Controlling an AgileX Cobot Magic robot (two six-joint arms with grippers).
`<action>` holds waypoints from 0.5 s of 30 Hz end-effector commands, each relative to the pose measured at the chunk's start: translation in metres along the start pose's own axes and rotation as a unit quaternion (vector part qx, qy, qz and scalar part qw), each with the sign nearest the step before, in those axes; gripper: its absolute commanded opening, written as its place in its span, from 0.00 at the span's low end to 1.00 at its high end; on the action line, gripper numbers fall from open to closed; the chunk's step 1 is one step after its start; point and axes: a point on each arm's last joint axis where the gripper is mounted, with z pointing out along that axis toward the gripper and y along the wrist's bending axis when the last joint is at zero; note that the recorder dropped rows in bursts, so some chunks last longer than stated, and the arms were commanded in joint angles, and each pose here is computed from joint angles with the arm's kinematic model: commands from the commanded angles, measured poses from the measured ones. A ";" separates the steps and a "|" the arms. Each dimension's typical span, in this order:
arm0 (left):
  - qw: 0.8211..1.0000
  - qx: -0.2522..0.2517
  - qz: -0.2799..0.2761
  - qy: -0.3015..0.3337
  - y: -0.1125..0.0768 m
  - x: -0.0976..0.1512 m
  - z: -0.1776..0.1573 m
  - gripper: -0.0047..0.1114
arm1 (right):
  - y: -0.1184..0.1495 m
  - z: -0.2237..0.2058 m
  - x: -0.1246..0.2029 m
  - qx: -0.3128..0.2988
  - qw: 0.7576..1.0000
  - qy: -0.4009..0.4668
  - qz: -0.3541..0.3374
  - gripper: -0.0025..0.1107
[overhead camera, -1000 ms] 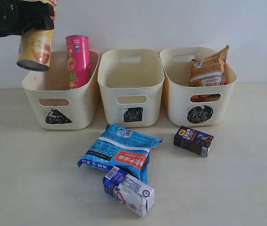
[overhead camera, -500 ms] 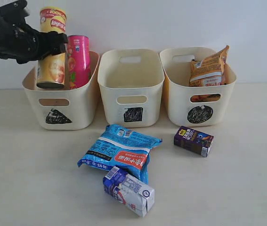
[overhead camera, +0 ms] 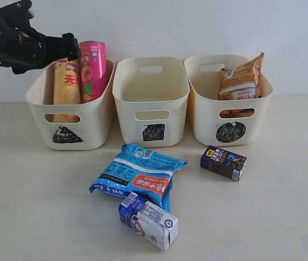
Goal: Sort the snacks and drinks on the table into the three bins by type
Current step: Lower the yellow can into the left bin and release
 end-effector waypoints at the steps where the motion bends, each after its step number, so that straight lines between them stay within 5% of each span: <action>1: 1.000 0.010 -0.005 -0.015 -0.008 -0.025 -0.021 0.79 | 0.000 0.000 0.001 0.001 1.000 -0.003 0.000 0.03; 5: 1.000 0.016 -0.003 -0.017 -0.014 -0.038 -0.044 0.49 | 0.000 0.000 0.000 0.001 1.000 -0.005 0.000 0.03; 9: 1.000 0.014 0.000 0.003 -0.013 -0.048 -0.069 0.08 | 0.000 0.000 0.001 0.001 1.000 -0.004 0.000 0.03; 15: 0.999 0.002 -0.004 0.037 -0.004 -0.055 -0.108 0.07 | 0.000 0.000 0.001 0.001 1.000 -0.004 0.000 0.03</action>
